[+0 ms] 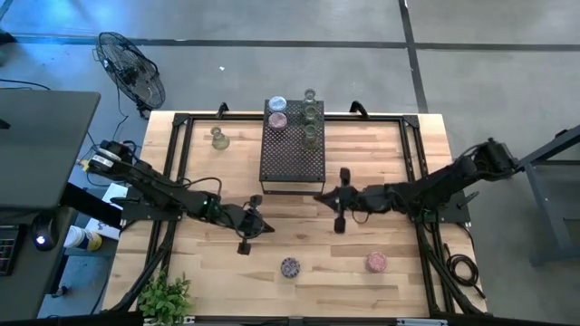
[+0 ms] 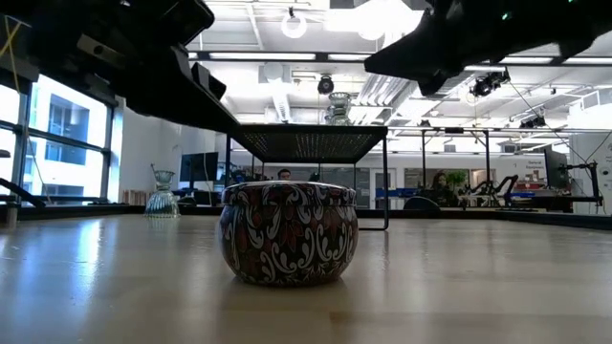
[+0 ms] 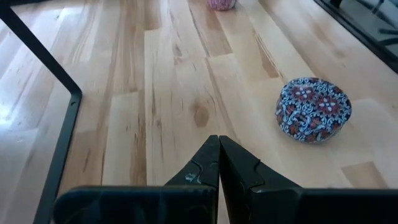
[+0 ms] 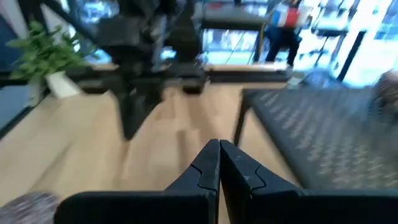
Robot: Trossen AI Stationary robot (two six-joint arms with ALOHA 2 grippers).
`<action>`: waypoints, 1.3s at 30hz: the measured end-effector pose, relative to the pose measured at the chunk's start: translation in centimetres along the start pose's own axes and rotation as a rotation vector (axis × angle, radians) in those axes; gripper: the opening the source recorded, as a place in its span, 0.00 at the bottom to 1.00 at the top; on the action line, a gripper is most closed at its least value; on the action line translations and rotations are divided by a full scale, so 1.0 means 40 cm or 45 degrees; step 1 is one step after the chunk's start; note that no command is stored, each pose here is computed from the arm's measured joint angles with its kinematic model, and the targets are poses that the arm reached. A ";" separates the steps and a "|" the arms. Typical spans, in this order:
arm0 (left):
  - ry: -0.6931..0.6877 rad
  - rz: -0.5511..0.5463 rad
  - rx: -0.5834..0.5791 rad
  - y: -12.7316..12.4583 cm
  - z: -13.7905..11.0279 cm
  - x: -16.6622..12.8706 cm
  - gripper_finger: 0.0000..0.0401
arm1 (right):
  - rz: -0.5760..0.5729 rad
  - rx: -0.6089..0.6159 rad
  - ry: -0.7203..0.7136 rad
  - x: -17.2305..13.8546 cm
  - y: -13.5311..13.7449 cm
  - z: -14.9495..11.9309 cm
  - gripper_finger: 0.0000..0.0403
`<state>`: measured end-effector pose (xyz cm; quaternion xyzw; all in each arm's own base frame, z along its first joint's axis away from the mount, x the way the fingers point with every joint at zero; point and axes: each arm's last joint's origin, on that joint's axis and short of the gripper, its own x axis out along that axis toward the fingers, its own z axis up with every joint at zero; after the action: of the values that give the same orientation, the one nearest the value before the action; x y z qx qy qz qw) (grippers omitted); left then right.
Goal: Pick & Place candle stick holders
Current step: Put the black scented candle on the shelf aligned with the other red scented candle
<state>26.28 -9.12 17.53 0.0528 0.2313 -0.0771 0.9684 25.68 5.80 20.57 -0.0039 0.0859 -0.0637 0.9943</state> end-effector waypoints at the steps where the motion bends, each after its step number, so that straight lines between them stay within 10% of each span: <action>1: -0.003 0.000 -0.001 0.000 0.000 0.000 0.00 | 0.008 0.016 0.037 0.000 0.015 0.000 0.00; 12: -0.281 0.012 -0.036 0.011 -0.090 -0.043 0.00 | 0.082 0.167 0.299 0.048 0.250 -0.077 0.06; 21: -0.286 0.060 -0.072 0.017 -0.118 -0.055 0.00 | 0.168 0.158 0.459 0.135 0.392 -0.113 0.53; 28: -0.277 0.060 -0.070 0.017 -0.119 -0.054 0.00 | 0.225 0.116 0.508 0.193 0.432 -0.132 0.81; 39: -0.260 0.060 -0.082 0.017 -0.122 -0.054 0.00 | 0.207 0.033 0.523 0.207 0.423 -0.148 0.84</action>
<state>22.35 -7.50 14.21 0.0191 0.1323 -0.0519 0.9897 34.88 21.55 13.02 0.0287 0.2857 0.0160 0.9578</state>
